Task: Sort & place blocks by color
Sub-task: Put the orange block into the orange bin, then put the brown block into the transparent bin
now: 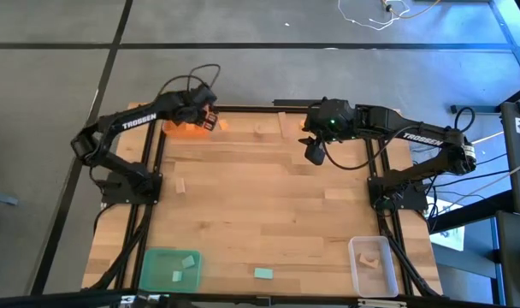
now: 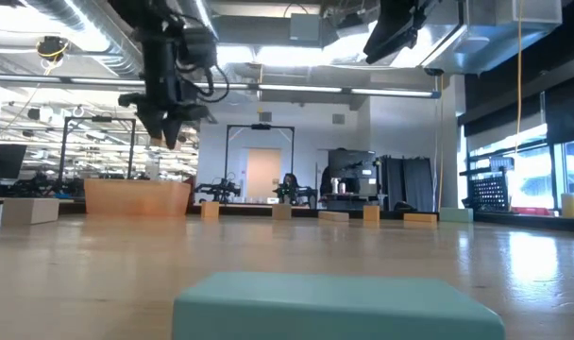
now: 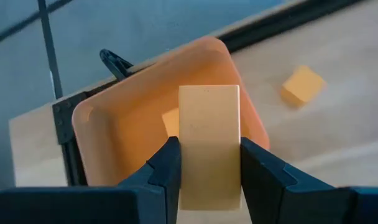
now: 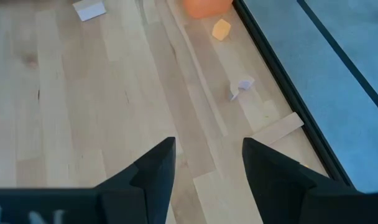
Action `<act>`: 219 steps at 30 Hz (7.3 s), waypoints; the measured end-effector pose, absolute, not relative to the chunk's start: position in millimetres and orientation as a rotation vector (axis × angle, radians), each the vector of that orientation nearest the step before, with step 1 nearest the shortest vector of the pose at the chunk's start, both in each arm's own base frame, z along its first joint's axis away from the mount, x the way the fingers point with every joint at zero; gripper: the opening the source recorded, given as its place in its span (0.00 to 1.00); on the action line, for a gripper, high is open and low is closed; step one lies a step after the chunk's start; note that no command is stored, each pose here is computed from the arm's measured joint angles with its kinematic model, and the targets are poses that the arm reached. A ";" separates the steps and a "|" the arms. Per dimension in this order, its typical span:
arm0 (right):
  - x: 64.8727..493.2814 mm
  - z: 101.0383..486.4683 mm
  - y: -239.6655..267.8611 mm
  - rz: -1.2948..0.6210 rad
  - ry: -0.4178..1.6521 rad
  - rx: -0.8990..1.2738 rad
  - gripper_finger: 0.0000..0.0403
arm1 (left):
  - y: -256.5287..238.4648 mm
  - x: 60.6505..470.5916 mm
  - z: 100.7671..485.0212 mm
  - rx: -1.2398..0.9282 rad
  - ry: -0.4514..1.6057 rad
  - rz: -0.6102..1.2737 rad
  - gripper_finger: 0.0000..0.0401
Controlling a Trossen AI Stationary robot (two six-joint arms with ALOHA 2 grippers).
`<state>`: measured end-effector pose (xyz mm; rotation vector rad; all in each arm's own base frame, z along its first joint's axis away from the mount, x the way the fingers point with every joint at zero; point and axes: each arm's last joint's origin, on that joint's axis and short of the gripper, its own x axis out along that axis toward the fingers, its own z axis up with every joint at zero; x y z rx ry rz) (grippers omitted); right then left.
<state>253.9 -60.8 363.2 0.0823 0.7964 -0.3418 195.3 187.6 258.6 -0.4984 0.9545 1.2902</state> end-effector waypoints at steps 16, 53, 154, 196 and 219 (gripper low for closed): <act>253.9 363.2 -60.8 -0.341 0.797 0.081 0.46 | 231.4 193.2 206.7 -0.656 1.084 1.313 0.32; 254.0 363.1 -60.8 -0.342 0.797 0.082 0.46 | 228.8 249.3 202.9 -0.533 0.875 0.858 0.49; 253.7 363.0 -61.7 -0.329 0.798 0.091 0.46 | 227.3 276.4 153.5 -0.540 0.992 0.850 0.49; 253.7 363.0 -61.7 -0.331 0.797 0.094 0.46 | 222.8 184.7 223.2 -0.701 1.114 1.270 0.29; 253.7 363.0 -61.7 -0.330 0.798 0.092 0.46 | 230.7 184.9 212.3 -0.764 1.115 1.269 0.47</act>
